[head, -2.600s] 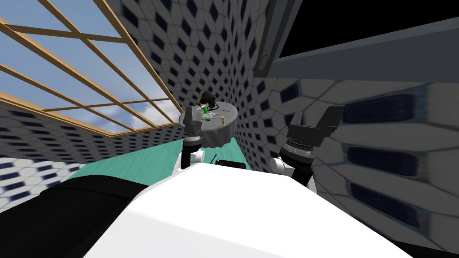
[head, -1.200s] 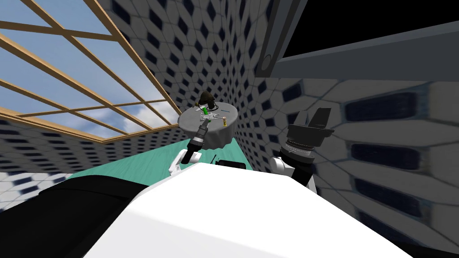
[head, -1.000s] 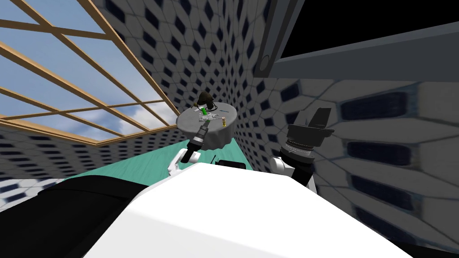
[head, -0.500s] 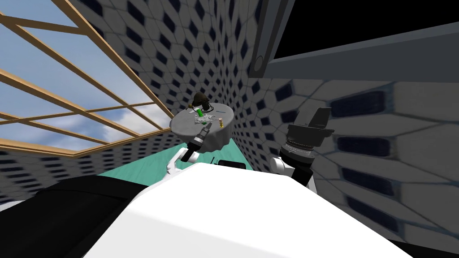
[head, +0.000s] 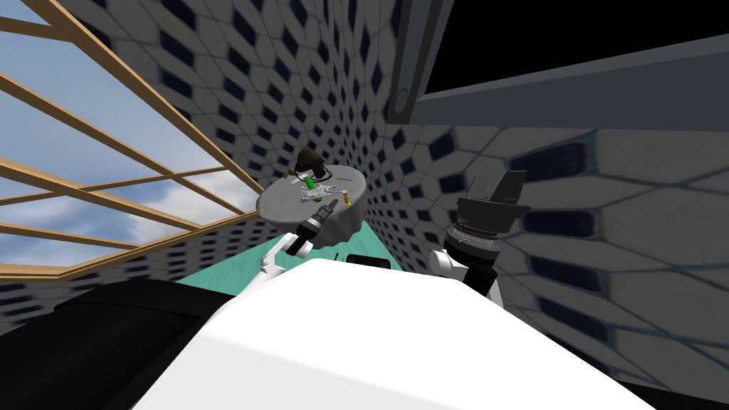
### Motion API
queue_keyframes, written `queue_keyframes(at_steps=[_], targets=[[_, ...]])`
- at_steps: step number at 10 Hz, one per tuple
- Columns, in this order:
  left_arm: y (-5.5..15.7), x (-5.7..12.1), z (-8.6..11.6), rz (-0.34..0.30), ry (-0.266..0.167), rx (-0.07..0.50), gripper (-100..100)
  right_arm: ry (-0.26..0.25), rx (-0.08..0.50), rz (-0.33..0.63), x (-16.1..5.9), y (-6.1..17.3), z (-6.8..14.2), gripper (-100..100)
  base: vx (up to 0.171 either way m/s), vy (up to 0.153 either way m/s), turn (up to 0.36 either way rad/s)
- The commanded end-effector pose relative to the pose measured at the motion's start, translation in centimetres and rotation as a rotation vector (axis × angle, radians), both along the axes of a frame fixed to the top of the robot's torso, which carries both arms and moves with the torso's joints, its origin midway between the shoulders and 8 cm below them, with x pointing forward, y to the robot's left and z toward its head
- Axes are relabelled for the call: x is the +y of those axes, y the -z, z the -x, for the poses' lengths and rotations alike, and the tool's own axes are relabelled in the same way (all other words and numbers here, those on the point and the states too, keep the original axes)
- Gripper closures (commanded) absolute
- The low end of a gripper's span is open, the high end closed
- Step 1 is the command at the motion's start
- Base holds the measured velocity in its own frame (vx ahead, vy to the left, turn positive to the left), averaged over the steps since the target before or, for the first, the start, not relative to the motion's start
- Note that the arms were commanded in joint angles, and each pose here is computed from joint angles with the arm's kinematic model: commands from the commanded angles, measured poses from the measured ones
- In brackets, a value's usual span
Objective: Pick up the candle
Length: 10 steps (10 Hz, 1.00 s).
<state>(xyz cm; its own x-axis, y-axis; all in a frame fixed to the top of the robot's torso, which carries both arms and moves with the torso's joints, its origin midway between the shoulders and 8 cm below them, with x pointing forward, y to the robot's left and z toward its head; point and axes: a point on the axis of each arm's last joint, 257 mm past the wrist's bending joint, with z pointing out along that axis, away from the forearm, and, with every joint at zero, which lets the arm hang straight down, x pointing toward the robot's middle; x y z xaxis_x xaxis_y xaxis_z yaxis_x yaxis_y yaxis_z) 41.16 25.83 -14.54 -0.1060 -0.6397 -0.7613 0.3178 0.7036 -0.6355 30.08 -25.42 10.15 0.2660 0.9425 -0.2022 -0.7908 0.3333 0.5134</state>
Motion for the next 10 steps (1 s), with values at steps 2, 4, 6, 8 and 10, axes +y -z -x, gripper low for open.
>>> queue_keyframes(at_steps=[2,4,6,8,10], targets=[[1.4,0.5,-0.1,-0.09,0.015,0.016,-100,0.0,0.0,0.0,0.0,0.0,0.0,0,0.038,0.019,-0.148],[2.6,1.1,-0.3,-0.174,0.032,0.029,-100,0.0,0.0,0.0,0.0,0.0,0.0,0,0.045,0.018,-0.175],[3.3,1.2,-0.3,-0.233,0.053,0.031,-100,0.0,0.0,0.0,0.0,0.0,0.0,0,0.062,-0.007,-0.203],[3.1,1.2,-0.3,-0.214,0.046,0.03,0,0.0,0.0,0.0,0.0,0.0,0.0,0,0.019,-0.004,-0.02],[3.1,1.2,-0.3,-0.214,0.045,0.03,100,0.0,0.0,0.0,0.0,0.0,0.0,0,0.0,0.0,0.0]])
